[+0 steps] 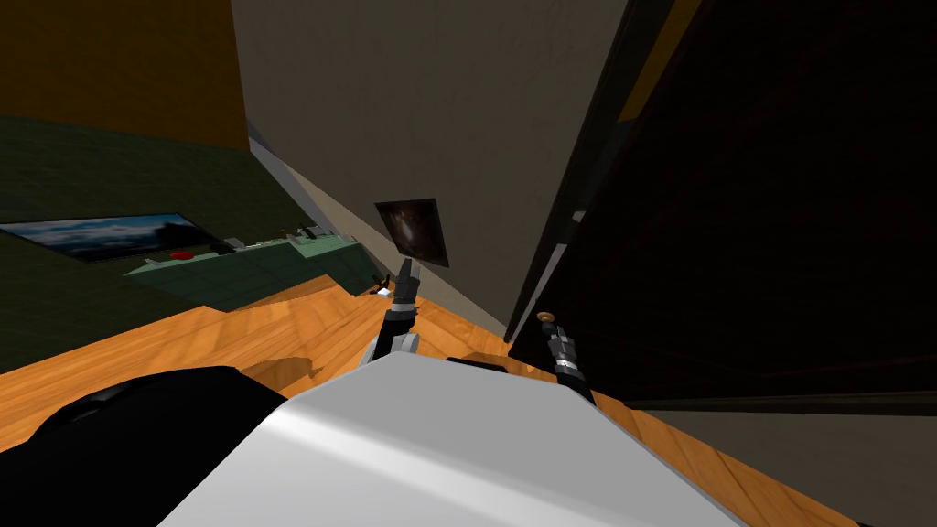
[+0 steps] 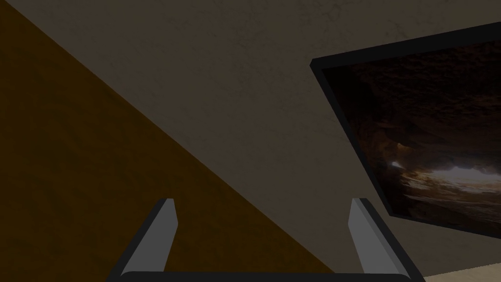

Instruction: Pull the door open

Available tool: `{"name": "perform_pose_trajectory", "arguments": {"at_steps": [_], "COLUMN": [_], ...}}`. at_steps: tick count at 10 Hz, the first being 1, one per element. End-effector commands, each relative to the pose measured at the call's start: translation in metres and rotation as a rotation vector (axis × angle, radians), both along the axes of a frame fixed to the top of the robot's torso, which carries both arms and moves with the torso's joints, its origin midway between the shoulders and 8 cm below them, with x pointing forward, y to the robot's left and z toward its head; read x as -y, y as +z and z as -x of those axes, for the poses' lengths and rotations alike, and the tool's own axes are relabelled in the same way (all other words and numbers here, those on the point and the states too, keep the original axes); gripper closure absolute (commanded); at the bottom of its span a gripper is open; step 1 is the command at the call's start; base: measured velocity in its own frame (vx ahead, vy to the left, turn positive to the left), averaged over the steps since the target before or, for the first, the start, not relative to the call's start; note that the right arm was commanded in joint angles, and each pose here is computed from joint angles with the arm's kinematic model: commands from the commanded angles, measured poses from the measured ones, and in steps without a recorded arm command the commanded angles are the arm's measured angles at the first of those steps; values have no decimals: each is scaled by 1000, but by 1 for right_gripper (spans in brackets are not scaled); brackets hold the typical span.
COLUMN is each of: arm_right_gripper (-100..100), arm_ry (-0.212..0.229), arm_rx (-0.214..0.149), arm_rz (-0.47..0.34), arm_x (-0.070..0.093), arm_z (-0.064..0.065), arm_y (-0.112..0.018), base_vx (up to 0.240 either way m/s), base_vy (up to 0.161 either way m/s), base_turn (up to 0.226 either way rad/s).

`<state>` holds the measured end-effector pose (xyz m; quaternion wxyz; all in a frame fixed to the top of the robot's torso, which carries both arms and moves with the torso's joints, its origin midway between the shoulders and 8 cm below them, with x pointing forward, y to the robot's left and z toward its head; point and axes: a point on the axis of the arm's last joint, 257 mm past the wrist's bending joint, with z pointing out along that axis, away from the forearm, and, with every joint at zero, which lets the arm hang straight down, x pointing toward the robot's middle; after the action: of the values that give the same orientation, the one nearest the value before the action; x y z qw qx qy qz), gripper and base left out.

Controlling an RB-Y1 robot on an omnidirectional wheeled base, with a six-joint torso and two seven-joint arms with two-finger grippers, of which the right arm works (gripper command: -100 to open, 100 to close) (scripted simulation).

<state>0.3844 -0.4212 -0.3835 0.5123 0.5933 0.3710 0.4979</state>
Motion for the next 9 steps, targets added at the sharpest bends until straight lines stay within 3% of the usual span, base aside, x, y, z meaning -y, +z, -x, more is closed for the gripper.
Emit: {"name": "perform_pose_trajectory", "arguments": {"at_steps": [1,5,6,8,9], "arm_right_gripper": [100,100,100,100,100], "arm_ry": [31,30,27,27,25], "arm_rx": [21,35,43,43,54], "arm_rz": [-17,-67,-114,-114,-163], "arm_x": [-22,-23,-23,-23,-23], "arm_z": [-12,-13,-13,-13,-13], "arm_y": [0,1,0,0,0], "base_vx": [4,-13,-19,-18,-33], "base_vy": [1,-8,-11,-4,-11], "base_turn": [-38,20,57,6,37]}}
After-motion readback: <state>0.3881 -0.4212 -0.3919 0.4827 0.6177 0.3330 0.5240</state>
